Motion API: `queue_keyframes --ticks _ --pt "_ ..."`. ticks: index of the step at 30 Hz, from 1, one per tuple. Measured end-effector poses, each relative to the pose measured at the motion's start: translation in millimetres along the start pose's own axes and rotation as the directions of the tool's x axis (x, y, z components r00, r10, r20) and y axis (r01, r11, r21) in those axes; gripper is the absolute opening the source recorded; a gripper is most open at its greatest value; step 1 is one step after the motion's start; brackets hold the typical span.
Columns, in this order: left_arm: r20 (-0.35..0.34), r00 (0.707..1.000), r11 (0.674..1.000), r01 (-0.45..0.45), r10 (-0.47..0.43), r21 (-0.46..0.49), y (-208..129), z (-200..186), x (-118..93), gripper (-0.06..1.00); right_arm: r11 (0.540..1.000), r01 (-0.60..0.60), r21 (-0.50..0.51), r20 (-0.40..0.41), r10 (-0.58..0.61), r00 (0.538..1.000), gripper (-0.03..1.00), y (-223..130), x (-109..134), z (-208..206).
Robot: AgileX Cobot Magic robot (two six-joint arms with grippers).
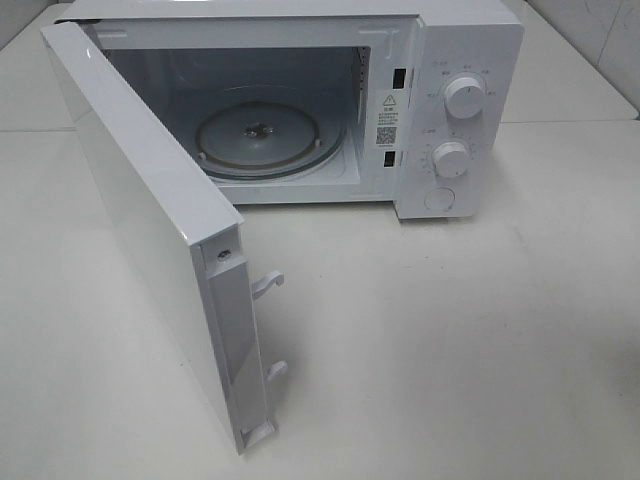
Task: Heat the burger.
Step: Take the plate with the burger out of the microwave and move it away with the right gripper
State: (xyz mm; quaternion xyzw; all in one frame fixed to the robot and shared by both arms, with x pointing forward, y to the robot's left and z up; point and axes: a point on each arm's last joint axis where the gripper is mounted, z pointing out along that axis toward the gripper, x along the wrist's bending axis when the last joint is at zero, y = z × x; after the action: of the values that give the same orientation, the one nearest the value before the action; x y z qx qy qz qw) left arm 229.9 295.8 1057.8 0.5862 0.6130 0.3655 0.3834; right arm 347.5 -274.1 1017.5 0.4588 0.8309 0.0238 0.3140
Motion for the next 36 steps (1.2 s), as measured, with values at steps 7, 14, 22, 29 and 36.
queue_keyframes --ticks 7,14,22,29,36 --pt "0.000 1.000 1.000 0.000 0.000 0.000 0.0 0.0 0.0 0.99 0.984 -0.130 0.117 0.062 0.124 0.990 0.10 18.1 12.5 25.3" --pt "0.000 1.000 1.000 0.000 0.000 0.000 0.0 0.0 0.0 0.99 0.969 -0.128 0.210 0.073 0.115 0.991 0.10 32.6 31.8 53.9" --pt "0.000 1.000 1.000 0.000 0.000 0.000 0.0 0.0 0.0 0.99 0.950 -0.158 0.269 0.093 0.138 0.986 0.10 45.1 50.9 84.1" --pt "0.000 1.000 1.000 0.000 0.000 0.000 0.0 0.0 0.0 0.99 0.922 -0.226 0.314 0.121 0.198 0.973 0.10 53.3 48.5 110.2" --pt "0.000 1.000 1.000 0.000 0.000 0.000 0.0 0.0 0.0 0.99 0.897 -0.283 0.341 0.151 0.245 0.958 0.10 60.2 42.5 137.3"
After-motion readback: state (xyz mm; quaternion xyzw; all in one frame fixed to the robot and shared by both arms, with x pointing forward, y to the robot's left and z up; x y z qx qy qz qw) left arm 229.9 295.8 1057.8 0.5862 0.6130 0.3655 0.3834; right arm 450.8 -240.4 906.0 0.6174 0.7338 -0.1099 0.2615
